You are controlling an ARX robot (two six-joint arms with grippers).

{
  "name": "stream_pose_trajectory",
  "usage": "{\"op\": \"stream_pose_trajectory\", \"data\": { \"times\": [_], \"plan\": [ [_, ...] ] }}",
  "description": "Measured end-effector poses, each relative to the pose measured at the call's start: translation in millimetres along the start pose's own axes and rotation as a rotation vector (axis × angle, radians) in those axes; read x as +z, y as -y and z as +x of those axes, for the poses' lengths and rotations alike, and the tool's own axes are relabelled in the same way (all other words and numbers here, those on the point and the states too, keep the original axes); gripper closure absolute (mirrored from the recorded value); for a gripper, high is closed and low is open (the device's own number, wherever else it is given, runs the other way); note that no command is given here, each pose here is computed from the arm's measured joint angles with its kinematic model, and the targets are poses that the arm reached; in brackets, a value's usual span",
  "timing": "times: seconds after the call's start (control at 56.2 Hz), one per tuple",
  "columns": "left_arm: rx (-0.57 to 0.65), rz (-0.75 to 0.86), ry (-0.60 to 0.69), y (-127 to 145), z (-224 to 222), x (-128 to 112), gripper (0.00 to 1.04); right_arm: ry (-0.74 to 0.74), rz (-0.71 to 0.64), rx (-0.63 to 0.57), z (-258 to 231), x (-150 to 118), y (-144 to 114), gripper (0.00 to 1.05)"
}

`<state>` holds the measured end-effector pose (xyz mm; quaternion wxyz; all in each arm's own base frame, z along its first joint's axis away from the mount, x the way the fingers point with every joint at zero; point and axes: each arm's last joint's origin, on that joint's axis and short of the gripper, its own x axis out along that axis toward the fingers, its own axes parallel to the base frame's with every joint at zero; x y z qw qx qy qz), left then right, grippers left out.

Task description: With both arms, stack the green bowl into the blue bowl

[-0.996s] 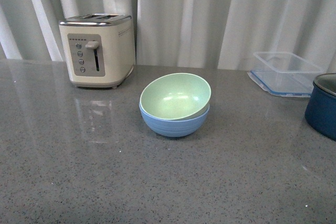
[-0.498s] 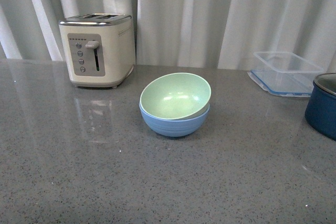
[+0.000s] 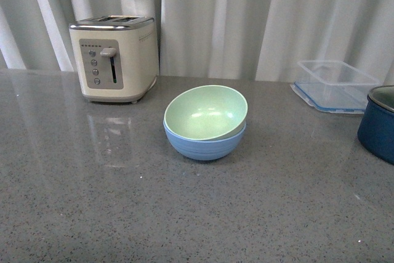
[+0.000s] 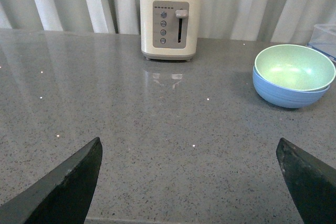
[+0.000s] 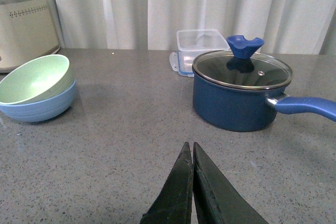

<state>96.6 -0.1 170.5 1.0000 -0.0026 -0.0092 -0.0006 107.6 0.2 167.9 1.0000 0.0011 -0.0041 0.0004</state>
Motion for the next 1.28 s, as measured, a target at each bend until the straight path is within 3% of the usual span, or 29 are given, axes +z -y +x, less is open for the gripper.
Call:
{"op": "stream_pose_trajectory", "data": {
  "times": [0.32, 0.871, 1.28],
  "plan": [
    [0.0, 0.0, -0.001, 0.0, 0.1, -0.1, 0.07, -0.006, -0.002, 0.002, -10.0, -2.6, 0.0, 1.02],
    [0.0, 0.0, 0.0, 0.0, 0.0, 0.0, 0.07, -0.006, -0.001, 0.002, -10.0, -2.6, 0.0, 0.08],
    [0.0, 0.0, 0.0, 0.0, 0.0, 0.0, 0.07, -0.006, 0.0, 0.002, -10.0, -2.6, 0.0, 0.1]
  ]
}}
